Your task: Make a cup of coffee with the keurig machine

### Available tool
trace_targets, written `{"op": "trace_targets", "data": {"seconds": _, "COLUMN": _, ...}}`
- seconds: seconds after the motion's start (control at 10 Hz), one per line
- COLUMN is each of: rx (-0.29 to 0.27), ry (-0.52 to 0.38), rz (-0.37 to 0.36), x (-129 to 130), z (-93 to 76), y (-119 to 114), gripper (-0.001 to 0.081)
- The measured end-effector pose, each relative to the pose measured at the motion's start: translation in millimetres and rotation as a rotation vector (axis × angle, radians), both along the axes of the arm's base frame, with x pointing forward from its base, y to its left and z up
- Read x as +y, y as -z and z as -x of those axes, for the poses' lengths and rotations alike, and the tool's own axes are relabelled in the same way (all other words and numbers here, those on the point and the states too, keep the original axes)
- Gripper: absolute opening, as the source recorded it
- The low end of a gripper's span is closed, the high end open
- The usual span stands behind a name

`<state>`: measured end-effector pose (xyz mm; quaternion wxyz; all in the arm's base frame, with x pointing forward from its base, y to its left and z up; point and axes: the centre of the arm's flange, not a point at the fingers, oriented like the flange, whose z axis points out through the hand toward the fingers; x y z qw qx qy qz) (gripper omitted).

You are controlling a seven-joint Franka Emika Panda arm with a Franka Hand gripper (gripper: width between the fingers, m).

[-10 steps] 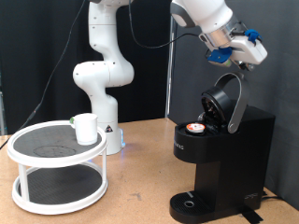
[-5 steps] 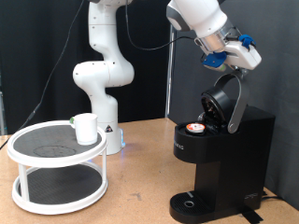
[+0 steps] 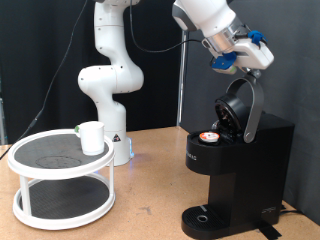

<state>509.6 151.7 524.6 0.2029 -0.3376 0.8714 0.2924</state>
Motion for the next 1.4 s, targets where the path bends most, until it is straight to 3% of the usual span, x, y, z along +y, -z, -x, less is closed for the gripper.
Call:
{"op": "trace_targets", "data": {"seconds": 0.4, "rx": -0.016, "ry": 0.032, "rz": 0.049, "x": -36.5, "z": 4.2, "y": 0.4, "gripper": 0.0000}}
{"op": "trace_targets", "data": {"seconds": 0.9, "rx": 0.037, "ry": 0.081, "rz": 0.142, "x": -83.9, "z": 4.9, "y": 12.8, "gripper": 0.0000}}
{"op": "trace_targets", "data": {"seconds": 1.4, "rx": 0.083, "ry": 0.110, "rz": 0.212, "x": -107.4, "z": 3.7, "y": 28.9, "gripper": 0.0000}}
